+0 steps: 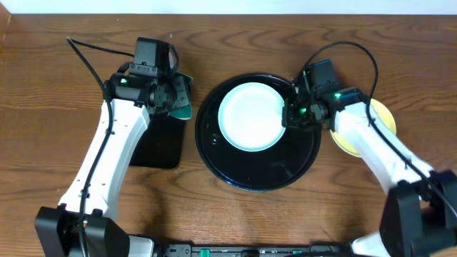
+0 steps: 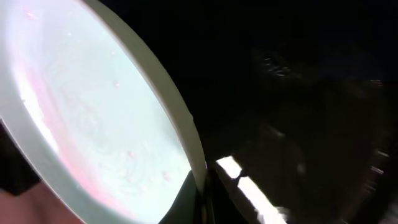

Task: Clean dirty plates on tray and stack at the side
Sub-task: 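Lift the sponge back to the black rectangular tray with the left gripper, then lift the pale green plate with the right gripper and carry it right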

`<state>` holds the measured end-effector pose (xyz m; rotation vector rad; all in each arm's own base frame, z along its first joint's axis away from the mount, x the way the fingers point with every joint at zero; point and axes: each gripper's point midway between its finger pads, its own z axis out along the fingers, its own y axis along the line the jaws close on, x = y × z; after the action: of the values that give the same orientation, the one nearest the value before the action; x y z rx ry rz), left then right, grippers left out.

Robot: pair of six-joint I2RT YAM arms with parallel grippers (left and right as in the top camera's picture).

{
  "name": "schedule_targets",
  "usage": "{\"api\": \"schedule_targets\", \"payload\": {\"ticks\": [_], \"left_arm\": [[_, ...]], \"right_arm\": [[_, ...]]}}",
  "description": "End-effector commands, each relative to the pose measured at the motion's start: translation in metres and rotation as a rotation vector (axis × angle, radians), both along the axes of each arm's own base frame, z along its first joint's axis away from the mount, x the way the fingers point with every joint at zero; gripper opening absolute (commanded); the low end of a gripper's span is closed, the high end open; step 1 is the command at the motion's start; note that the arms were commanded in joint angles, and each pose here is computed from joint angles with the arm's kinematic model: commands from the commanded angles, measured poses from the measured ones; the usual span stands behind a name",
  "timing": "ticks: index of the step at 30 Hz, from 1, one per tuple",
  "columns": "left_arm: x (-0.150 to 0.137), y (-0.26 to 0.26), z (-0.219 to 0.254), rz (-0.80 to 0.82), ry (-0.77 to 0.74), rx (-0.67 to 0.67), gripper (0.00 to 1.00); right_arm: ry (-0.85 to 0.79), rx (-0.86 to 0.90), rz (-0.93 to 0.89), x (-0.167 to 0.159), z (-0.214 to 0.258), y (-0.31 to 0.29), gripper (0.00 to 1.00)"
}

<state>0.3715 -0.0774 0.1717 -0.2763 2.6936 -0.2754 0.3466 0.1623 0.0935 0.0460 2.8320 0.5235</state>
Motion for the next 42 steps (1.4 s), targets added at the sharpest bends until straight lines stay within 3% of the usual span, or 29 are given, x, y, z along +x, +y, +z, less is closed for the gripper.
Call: {"api": "schedule_targets", "payload": {"ticks": [1, 19, 28, 34, 42], "left_arm": [[0.000, 0.003, -0.006, -0.008, 0.013, 0.018, 0.08], [-0.004, 0.005, -0.013, -0.004, 0.033, 0.025, 0.08], [0.001, 0.084, -0.016, 0.194, 0.031, 0.299, 0.07], [0.006, 0.113, -0.062, 0.252, 0.148, 0.309, 0.07], [0.006, 0.089, -0.096, 0.132, 0.237, 0.200, 0.08]], "right_arm": [[-0.131, -0.220, -0.028, 0.003, 0.018, -0.017, 0.01], [-0.715, -0.889, -0.123, -0.019, 0.121, -0.013, 0.01], [-0.803, -0.948, -0.127, -0.027, 0.137, -0.004, 0.01], [-0.837, -0.993, -0.162, -0.026, 0.147, -0.010, 0.01], [-0.839, -0.948, -0.199, -0.026, 0.145, -0.009, 0.01]]}}
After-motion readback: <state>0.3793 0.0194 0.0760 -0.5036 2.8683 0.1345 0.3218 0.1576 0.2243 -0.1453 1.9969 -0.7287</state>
